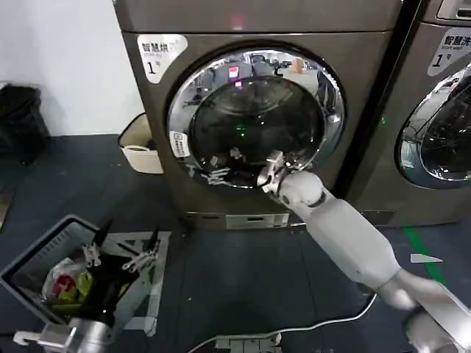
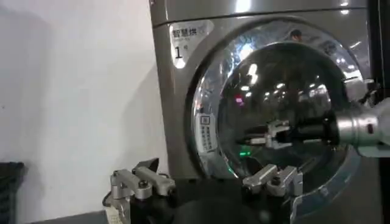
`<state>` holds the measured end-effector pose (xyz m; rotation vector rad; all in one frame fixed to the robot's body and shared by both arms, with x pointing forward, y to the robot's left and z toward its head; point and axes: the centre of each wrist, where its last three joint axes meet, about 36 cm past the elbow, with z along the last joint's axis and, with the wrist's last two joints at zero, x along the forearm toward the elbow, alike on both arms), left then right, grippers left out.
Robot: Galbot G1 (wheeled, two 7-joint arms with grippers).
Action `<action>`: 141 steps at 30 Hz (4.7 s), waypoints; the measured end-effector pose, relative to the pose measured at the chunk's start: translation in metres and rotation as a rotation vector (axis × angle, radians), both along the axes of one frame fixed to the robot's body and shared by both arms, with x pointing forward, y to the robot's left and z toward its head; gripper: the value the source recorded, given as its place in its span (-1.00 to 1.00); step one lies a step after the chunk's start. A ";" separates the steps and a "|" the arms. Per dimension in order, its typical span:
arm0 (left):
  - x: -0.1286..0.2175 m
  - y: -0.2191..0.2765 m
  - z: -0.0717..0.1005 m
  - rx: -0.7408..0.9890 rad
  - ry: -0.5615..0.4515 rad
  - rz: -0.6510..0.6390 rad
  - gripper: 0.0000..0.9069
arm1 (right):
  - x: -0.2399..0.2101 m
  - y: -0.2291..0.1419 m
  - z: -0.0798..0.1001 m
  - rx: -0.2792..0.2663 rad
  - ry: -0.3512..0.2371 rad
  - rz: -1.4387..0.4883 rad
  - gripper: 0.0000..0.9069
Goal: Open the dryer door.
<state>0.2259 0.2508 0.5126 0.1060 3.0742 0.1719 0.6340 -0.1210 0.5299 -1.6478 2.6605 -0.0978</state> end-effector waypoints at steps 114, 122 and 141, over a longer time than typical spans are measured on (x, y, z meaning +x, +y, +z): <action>0.222 0.043 0.006 0.274 -0.107 -0.815 1.00 | -0.137 -0.236 0.028 -0.271 0.088 0.850 1.00; 0.219 -0.001 0.000 0.397 -0.183 -0.997 1.00 | -0.160 -0.295 0.035 -0.308 0.096 0.721 1.00; 0.239 -0.097 -0.009 0.376 -0.249 -1.172 1.00 | -0.179 -0.510 0.034 -0.456 0.095 0.098 1.00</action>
